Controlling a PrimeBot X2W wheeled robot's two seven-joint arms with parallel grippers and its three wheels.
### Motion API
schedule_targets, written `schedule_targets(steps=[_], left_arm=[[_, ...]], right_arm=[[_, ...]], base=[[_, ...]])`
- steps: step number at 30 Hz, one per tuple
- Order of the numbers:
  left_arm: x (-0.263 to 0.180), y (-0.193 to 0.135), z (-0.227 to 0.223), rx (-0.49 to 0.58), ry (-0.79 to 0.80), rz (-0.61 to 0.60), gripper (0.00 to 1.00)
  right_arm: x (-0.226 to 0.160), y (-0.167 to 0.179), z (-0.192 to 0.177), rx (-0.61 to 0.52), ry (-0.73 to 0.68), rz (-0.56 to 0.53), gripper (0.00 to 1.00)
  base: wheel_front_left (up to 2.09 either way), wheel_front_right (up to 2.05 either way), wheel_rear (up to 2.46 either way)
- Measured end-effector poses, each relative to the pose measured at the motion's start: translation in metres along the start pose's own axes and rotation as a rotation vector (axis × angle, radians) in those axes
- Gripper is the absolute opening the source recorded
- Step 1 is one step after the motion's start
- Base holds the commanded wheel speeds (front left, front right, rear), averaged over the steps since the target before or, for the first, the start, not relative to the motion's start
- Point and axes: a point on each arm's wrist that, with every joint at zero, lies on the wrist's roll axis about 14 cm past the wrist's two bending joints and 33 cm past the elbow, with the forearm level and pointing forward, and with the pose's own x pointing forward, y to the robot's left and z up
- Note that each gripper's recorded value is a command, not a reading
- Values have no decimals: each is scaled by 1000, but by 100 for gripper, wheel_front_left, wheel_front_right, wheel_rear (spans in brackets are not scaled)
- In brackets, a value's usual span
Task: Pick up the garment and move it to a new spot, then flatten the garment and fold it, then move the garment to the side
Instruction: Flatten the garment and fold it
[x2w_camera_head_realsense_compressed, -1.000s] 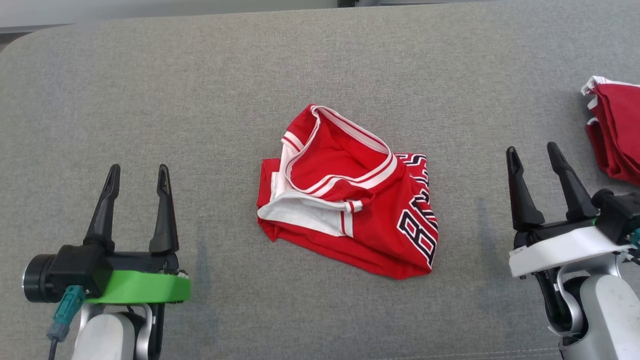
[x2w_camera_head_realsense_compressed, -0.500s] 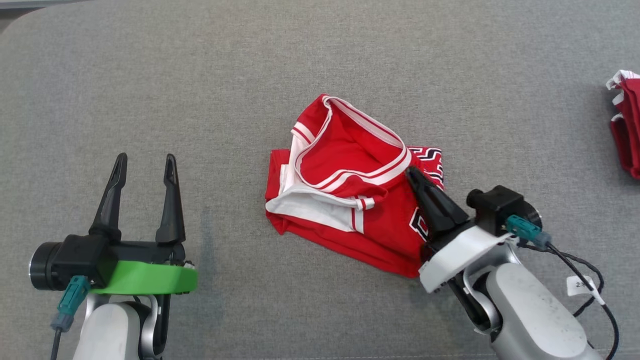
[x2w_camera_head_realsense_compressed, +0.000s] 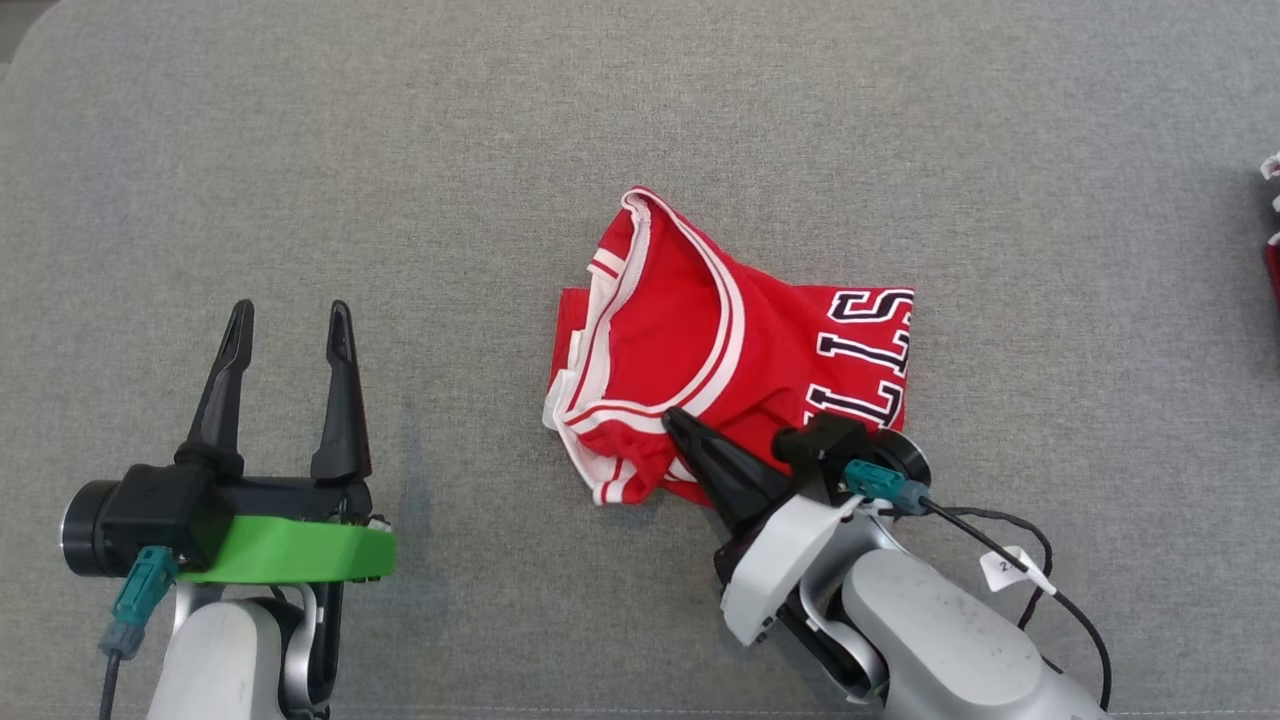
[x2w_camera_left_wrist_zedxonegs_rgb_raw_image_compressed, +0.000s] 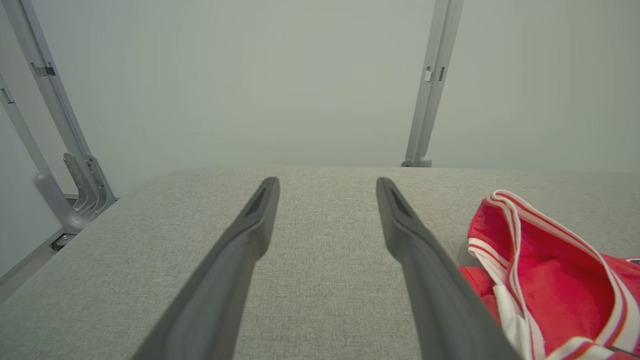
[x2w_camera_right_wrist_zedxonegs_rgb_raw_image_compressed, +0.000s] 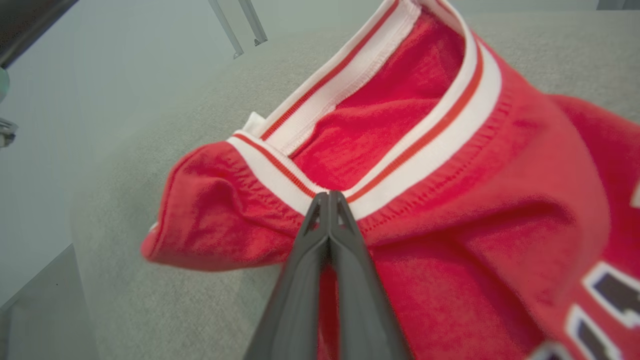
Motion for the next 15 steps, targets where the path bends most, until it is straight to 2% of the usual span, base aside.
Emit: schedule_targets(steps=[9, 15], left_arm=[[1, -1, 0, -9, -2, 0, 100], [2, -1, 2, -10, -11, 2, 100]], right_arm=[[5, 43, -11, 62, 21, 120, 0], [7, 38, 26, 46, -91, 117, 0]], base=[[0, 0, 0], [0, 0, 0]])
